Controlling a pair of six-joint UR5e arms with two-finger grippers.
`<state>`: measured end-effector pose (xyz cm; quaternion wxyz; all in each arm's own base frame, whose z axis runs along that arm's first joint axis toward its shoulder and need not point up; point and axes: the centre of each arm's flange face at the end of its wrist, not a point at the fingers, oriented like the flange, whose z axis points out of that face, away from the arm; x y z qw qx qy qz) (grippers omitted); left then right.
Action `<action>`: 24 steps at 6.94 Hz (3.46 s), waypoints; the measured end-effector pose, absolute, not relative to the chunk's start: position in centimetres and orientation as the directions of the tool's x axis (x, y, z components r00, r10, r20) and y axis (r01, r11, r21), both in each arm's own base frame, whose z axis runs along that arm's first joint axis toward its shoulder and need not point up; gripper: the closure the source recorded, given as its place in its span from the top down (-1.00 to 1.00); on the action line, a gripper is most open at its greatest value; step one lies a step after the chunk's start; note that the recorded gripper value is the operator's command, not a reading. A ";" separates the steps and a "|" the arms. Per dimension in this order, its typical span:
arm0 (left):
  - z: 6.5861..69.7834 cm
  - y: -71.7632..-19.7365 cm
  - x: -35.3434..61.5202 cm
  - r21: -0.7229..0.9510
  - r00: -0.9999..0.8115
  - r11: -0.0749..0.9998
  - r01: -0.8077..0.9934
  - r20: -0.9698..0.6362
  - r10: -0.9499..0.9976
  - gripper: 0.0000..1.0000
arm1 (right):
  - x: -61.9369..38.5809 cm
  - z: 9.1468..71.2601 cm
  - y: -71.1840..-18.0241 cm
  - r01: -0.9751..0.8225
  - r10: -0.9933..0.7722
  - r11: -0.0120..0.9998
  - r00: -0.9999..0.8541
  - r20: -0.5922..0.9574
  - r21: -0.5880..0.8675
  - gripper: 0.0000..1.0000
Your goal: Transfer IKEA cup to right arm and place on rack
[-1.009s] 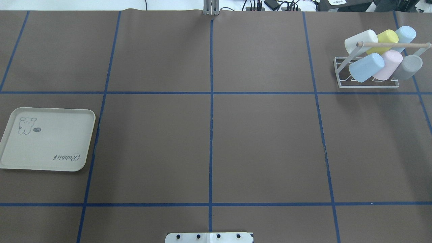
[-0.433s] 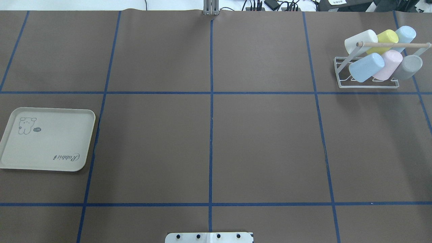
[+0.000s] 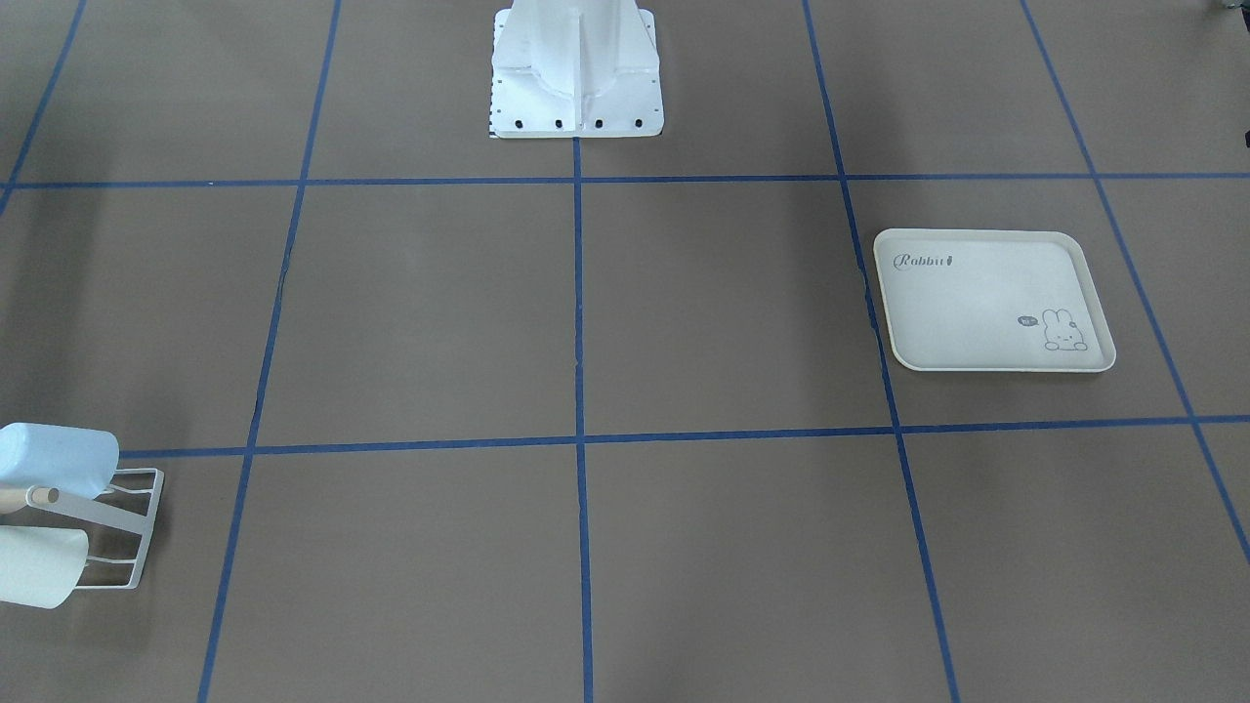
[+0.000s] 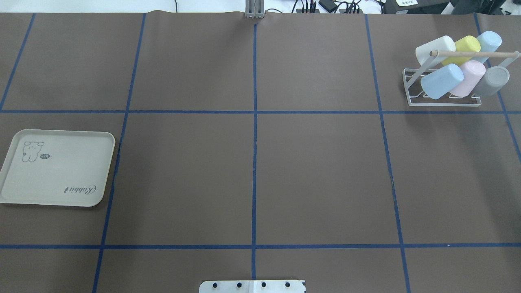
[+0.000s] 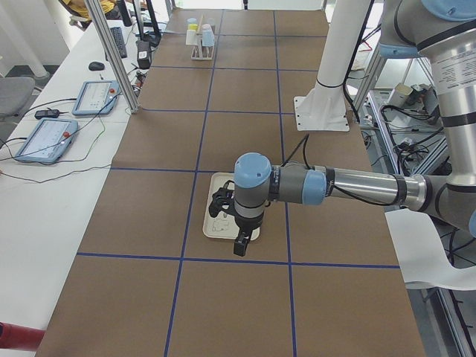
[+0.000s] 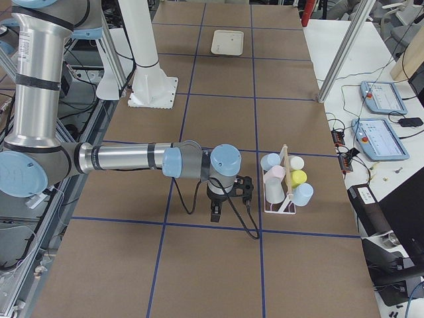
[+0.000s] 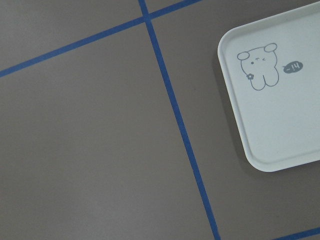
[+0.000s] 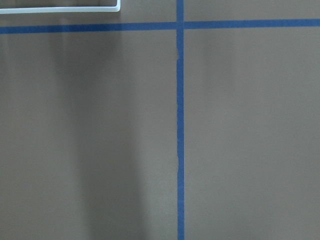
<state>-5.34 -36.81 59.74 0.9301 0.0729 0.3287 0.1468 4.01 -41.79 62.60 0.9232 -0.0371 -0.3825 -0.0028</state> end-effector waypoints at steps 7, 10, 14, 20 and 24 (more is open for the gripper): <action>59.9 -37.0 -5.4 0.228 0.745 0.948 -0.223 -0.587 0.317 1.00 | 3.0 60.4 -43.9 0.054 -0.028 0.998 0.705 0.709 -0.015 0.99; 60.8 -36.5 -5.5 0.208 0.746 0.953 -0.222 -0.593 0.303 1.00 | 2.9 59.9 -44.0 0.055 -0.037 0.998 0.703 0.710 -0.002 0.99; 62.0 -36.4 -5.5 0.185 0.747 0.958 -0.221 -0.599 0.288 1.00 | 2.9 59.8 -44.0 0.055 -0.039 0.998 0.702 0.711 0.000 0.99; 62.0 -36.6 -5.5 0.186 0.747 0.957 -0.222 -0.599 0.289 1.00 | 2.9 59.5 -44.1 0.054 -0.042 0.999 0.701 0.712 0.006 0.99; 61.9 -36.8 -5.5 0.189 0.747 0.957 -0.221 -0.598 0.291 1.00 | 2.9 59.5 -44.1 0.055 -0.045 0.998 0.700 0.713 0.009 0.99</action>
